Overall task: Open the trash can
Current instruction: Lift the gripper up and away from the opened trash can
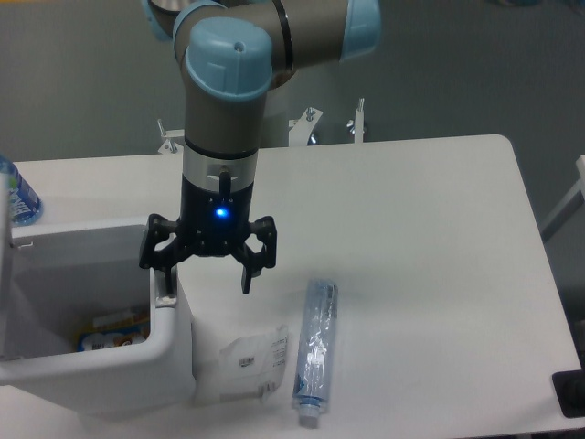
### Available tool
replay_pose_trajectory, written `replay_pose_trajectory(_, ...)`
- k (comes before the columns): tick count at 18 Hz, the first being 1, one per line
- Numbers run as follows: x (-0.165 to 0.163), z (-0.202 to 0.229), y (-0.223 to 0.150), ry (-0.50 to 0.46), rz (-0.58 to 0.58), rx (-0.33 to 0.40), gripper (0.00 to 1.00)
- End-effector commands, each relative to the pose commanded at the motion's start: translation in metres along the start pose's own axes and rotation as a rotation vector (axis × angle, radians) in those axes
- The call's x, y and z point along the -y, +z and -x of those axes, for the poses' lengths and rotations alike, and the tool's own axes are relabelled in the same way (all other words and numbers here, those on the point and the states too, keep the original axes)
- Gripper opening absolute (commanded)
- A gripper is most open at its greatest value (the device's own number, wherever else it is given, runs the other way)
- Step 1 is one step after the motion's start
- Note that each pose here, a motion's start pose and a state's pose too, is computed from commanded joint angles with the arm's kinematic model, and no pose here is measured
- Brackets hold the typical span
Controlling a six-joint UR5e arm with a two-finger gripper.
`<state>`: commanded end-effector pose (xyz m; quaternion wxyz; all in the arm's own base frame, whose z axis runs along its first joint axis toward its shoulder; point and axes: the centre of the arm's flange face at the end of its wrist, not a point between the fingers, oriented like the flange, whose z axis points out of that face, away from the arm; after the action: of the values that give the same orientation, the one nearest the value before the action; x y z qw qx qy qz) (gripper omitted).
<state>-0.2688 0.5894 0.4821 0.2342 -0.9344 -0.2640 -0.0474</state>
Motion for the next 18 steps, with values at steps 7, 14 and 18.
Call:
replay_pose_trajectory(7,0.032,0.015,-0.057,0.003,-0.112,0.069,1.0)
replay_pose_trajectory(14,0.046,0.105,-0.112,-0.002,-0.159,0.269,1.0)
replay_pose_trajectory(18,0.032,0.151,-0.135,0.093,-0.088,0.307,1.0)
